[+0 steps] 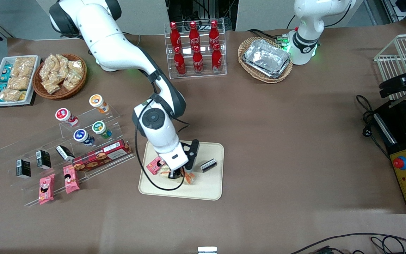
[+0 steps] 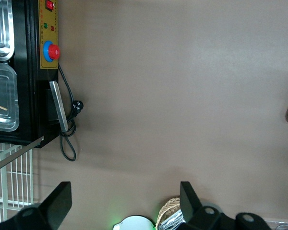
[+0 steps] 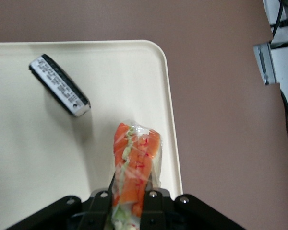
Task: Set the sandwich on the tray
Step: 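Lift the sandwich and carry it over the cream tray, then lower the sandwich onto the tray and open the right gripper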
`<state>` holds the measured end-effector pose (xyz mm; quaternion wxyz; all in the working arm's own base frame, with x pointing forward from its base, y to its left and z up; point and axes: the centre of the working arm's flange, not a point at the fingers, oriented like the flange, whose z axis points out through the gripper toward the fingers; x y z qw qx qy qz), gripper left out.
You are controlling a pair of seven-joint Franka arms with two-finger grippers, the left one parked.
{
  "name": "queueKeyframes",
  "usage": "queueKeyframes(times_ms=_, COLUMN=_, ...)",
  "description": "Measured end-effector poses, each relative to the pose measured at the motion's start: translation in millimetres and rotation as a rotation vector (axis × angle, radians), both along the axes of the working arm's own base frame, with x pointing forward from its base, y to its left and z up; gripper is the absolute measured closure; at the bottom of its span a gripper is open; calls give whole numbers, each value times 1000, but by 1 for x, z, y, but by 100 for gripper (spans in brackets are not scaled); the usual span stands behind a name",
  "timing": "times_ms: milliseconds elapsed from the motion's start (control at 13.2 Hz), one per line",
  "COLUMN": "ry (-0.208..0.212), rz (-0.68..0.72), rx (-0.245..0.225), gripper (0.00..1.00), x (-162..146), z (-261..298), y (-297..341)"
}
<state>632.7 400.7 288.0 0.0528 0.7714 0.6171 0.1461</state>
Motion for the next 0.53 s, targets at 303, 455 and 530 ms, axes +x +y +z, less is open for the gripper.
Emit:
queueKeyframes(times_ms=303, ry=-85, rz=49, rx=9, gripper=81, x=2, z=-45, y=8)
queueKeyframes(times_ms=455, ry=-92, rz=62, rx=0, gripper=81, x=4, z=-55, y=6)
queueKeyframes(times_ms=530, ry=-94, rz=66, rx=-5, gripper=81, x=5, z=-55, y=4)
